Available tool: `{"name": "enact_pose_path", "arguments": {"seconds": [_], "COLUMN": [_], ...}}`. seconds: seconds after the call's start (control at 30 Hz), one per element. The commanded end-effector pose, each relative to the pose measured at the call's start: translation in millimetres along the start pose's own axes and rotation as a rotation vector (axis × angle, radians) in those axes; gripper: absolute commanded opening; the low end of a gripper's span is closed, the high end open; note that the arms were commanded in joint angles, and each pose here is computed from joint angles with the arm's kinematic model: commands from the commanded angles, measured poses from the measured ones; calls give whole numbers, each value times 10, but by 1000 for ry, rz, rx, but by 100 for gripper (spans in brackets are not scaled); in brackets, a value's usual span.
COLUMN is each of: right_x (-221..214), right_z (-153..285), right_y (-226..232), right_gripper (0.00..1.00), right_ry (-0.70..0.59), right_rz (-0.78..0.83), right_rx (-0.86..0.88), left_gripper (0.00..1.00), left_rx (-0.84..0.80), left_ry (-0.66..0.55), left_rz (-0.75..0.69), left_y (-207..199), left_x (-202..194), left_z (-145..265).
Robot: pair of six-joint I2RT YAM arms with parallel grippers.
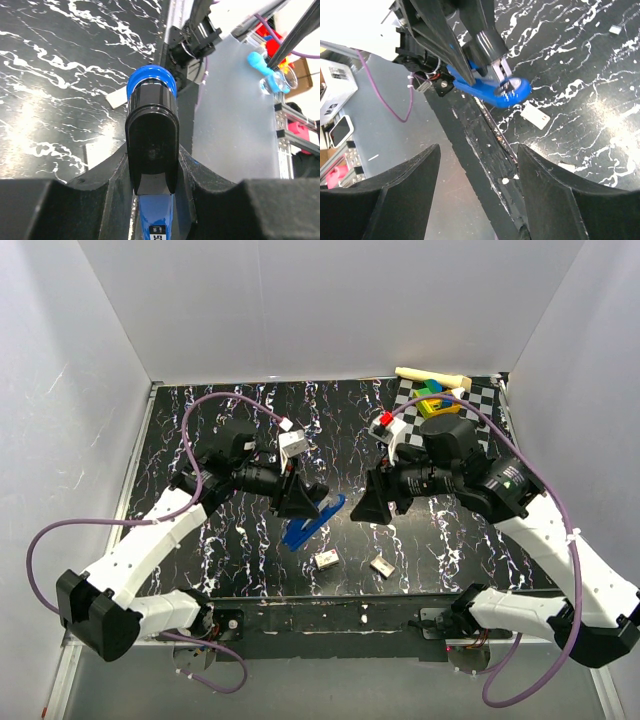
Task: Unload the staples from the stapler
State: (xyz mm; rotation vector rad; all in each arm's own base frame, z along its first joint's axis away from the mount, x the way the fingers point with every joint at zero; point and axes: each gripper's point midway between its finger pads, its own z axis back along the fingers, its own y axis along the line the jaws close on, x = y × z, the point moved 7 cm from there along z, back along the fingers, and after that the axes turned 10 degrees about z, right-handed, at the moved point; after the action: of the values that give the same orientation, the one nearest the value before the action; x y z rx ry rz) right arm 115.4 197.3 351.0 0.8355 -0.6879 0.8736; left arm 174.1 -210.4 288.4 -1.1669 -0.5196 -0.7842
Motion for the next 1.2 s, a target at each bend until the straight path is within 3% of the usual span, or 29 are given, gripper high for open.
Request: {"name": "enact_pose_path", "arguments": {"seconds": [0.0, 0.87, 1.17], "right_x": [194, 349, 292], "right_z": [76, -336, -426], "right_y": [151, 203, 241], "right_gripper": [70, 67, 61], "right_ry": [-11, -14, 6], "right_rz": [82, 120, 113], "right_rx": [93, 263, 290], "left_gripper": [0, 0, 0], "left_rx": [-144, -334, -360], "left_ry": [1, 29, 26], "left_rz": [-64, -97, -104], "left_y": [-273, -550, -589], "left_x": [-35, -61, -24], "left_z": [56, 134, 145]}}
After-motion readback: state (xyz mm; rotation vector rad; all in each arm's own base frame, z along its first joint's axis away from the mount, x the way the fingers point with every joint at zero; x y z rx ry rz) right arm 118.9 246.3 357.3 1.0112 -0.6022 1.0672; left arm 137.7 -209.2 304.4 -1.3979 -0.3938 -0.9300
